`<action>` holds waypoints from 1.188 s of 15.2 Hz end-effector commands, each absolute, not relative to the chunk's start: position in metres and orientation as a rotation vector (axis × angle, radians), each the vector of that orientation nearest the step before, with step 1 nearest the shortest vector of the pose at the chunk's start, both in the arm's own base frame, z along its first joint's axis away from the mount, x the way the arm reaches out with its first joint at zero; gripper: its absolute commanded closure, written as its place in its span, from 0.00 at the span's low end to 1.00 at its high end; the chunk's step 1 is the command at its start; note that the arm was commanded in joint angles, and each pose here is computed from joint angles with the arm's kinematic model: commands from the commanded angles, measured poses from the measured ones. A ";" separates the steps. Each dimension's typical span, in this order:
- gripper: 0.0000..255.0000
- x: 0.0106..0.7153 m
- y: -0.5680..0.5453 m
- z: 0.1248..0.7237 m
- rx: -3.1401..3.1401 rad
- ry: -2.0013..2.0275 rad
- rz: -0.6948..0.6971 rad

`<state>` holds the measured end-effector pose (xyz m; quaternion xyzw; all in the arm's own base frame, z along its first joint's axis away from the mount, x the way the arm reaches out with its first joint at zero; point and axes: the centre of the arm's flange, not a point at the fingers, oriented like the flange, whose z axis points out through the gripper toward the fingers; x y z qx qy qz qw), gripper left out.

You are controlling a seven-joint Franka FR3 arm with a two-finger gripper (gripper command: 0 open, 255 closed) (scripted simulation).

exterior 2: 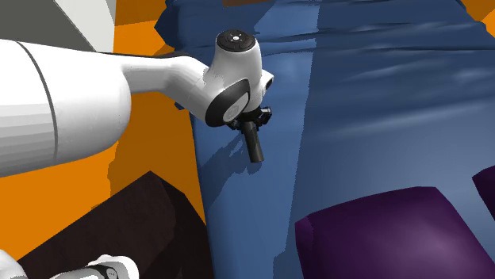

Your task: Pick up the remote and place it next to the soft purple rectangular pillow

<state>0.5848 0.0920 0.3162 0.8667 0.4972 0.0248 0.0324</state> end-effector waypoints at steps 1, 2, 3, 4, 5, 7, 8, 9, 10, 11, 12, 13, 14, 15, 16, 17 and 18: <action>1.00 0.585 0.090 0.315 2.669 1.527 0.075; 1.00 0.586 0.090 0.315 2.669 1.527 0.075; 1.00 0.586 0.090 0.315 2.669 1.527 0.075; 1.00 0.586 0.090 0.320 2.669 1.527 0.075; 1.00 0.586 0.090 0.325 2.669 1.527 0.075; 1.00 0.586 0.090 0.336 2.669 1.527 0.075; 1.00 0.586 0.090 0.341 2.669 1.527 0.075; 1.00 0.586 0.090 0.346 2.669 1.527 0.075; 1.00 0.586 0.090 0.352 2.669 1.527 0.075; 1.00 0.586 0.090 0.357 2.669 1.527 0.075; 1.00 0.586 0.090 0.362 2.669 1.527 0.075; 1.00 0.586 0.090 0.367 2.669 1.527 0.075; 1.00 0.586 0.090 0.373 2.669 1.527 0.075; 1.00 0.586 0.090 0.378 2.669 1.527 0.075; 1.00 0.586 0.090 0.383 2.669 1.527 0.075; 1.00 0.586 0.090 0.389 2.669 1.527 0.075; 1.00 0.586 0.090 0.394 2.669 1.527 0.075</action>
